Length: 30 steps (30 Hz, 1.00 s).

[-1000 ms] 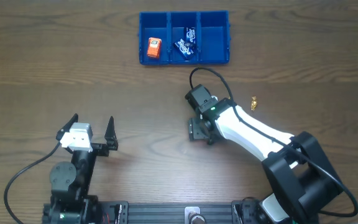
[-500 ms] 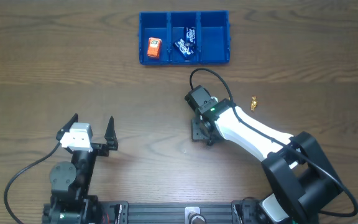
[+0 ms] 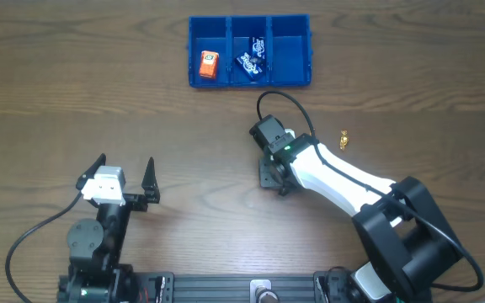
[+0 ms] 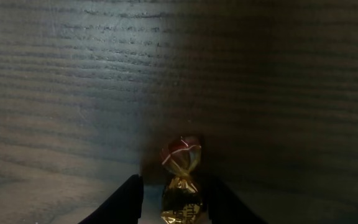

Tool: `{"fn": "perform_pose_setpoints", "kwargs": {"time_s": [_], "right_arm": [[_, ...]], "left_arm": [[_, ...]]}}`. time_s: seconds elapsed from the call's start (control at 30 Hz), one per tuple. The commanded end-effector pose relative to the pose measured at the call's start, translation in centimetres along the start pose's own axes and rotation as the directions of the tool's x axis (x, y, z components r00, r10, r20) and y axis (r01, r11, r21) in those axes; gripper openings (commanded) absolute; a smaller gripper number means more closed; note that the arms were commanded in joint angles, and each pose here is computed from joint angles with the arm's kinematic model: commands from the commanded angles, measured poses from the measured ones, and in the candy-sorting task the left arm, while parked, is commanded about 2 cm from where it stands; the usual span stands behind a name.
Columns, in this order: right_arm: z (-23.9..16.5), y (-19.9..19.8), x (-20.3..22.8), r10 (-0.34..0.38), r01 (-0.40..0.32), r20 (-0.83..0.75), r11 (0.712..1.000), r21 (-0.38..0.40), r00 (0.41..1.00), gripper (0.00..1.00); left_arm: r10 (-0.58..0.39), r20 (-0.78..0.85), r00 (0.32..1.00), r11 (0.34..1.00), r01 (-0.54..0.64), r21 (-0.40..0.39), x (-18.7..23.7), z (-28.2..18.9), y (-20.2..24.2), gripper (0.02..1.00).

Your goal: Sort Candies Into Trays

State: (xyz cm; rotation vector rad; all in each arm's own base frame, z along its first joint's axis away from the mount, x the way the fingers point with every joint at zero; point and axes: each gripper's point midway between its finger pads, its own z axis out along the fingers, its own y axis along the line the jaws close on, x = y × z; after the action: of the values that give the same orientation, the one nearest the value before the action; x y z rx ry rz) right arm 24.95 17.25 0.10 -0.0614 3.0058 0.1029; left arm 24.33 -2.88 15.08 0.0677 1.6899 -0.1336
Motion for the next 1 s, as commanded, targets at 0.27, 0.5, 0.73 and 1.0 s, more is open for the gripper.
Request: {"fn": "perform_pose_setpoints", "kwargs": {"time_s": [0.27,0.5,0.73,1.0], "right_arm": [[0.32,-0.48,0.32,0.004,-0.004,-0.004,0.999,0.032,1.0,0.325],[0.33,-0.53,0.38,0.004,-0.004,-0.007,0.999,0.034,1.0,0.268],[0.3,-1.0,0.64,0.015,-0.014,-0.015,0.998,0.057,1.0,0.242],[0.05,-0.51,-0.12,0.015,-0.016,0.015,0.999,0.037,1.0,0.148]], "left_arm": [[-0.013,-0.047,0.999,1.0,0.014,0.013,1.61,0.1,-0.16,0.998],[-0.013,-0.047,0.999,1.0,0.014,0.013,1.61,0.1,-0.16,0.996],[-0.013,-0.047,0.999,1.0,0.014,0.013,1.61,0.1,-0.16,0.998],[-0.013,-0.047,0.999,1.0,0.014,0.013,1.61,0.1,-0.16,0.998]]}}
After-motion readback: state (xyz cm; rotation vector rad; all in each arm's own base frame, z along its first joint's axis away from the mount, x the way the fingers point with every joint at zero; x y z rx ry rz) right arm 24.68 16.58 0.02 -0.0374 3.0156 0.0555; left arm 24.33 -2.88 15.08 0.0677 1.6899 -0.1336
